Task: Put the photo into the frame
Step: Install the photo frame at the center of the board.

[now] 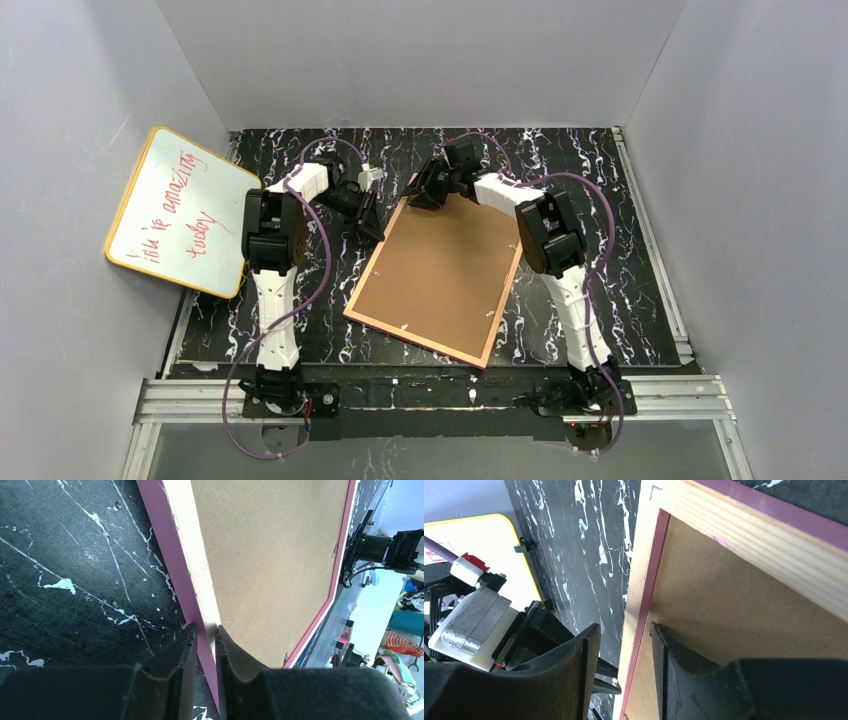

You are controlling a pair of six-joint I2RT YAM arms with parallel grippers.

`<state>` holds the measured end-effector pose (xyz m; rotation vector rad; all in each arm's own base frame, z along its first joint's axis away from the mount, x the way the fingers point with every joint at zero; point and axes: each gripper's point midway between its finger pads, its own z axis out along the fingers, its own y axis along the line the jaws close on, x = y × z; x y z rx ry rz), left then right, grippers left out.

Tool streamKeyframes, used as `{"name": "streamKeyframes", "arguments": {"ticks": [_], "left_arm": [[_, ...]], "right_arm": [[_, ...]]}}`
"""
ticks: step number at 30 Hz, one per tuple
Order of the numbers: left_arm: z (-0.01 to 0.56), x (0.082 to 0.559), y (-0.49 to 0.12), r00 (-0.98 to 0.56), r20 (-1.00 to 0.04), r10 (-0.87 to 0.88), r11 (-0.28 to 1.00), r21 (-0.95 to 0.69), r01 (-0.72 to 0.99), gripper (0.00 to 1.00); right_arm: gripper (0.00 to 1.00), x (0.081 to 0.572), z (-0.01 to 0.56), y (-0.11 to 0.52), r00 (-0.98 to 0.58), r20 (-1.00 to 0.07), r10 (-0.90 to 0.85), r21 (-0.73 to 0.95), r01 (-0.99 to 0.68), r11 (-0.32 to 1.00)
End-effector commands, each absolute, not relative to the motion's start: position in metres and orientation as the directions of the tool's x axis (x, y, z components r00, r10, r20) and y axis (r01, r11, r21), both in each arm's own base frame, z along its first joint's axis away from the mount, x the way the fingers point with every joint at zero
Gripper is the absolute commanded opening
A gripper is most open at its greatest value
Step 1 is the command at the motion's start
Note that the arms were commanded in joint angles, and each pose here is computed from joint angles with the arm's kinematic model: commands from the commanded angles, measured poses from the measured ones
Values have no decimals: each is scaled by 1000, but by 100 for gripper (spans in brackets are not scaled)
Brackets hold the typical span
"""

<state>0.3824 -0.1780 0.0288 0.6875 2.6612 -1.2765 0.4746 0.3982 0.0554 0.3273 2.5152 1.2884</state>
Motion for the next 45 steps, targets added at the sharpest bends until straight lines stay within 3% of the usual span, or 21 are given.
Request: {"name": "streamKeyframes", "arguments": {"ticks": [1,20,31,45], "left_arm": [[3,367,-169,-874,-235,426,595,-654,467,9],[3,368,-168,-871,-238,430,598,-648,472,8],[3,365,-166,-865,-240,440,598,-640,482,8],[3,365,-166,-864,-239,442,600,-637,483,8]], "right_arm": [[51,465,40,408,-947,-131,293,803,72,592],[50,450,44,427,-967,-50,249,844,92,529],[50,477,59,379,-936,-104,335,830,103,548],[49,455,37,399,-964,-70,255,815,92,572]]}}
